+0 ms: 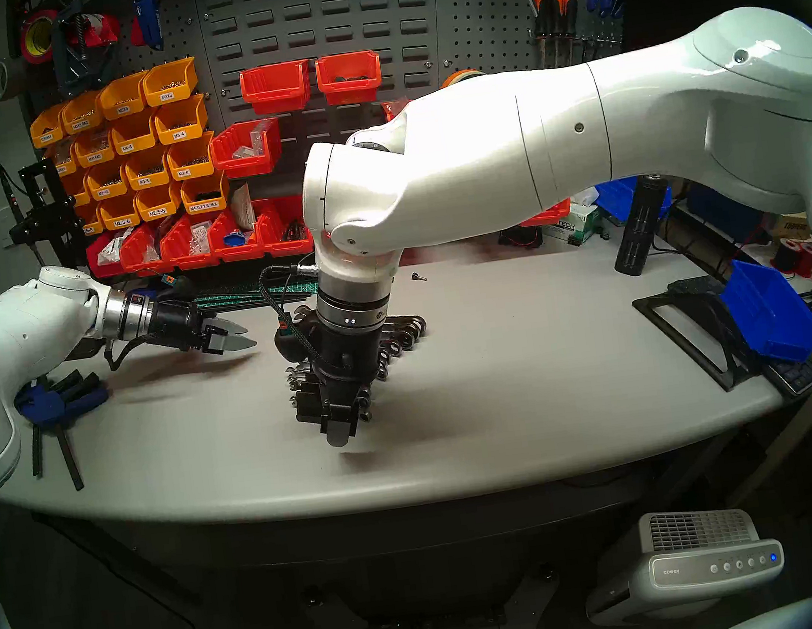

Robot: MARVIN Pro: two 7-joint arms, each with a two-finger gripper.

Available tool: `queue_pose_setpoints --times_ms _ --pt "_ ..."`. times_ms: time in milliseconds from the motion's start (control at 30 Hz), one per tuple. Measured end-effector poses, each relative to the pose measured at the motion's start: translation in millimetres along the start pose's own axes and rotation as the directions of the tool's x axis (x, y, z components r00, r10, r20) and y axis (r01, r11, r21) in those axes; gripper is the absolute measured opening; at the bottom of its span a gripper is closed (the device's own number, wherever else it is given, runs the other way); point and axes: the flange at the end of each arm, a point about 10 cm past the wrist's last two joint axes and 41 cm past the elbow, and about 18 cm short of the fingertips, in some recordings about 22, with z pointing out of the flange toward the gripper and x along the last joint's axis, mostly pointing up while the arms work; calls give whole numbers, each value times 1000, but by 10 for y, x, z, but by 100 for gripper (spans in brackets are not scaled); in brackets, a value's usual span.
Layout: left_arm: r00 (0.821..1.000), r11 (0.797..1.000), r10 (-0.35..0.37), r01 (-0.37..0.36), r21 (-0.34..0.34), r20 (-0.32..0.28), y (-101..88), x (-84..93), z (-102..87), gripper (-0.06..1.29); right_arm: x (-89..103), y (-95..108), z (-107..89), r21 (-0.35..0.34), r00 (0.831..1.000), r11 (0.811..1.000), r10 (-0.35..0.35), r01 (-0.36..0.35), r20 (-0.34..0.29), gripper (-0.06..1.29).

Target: Put the wrenches on the table into the correct slot in the case

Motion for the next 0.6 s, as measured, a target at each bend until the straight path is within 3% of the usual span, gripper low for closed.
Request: queue_pose_setpoints --times_ms 333,600 --pt "1000 1000 0 0 0 0 0 0 0 123 -3 28 -142 -21 1000 1000 -10 10 -2 119" --pt "1000 1000 0 0 0 0 0 -1 0 123 -50 116 -424 -83 1000 997 -9 8 -11 119"
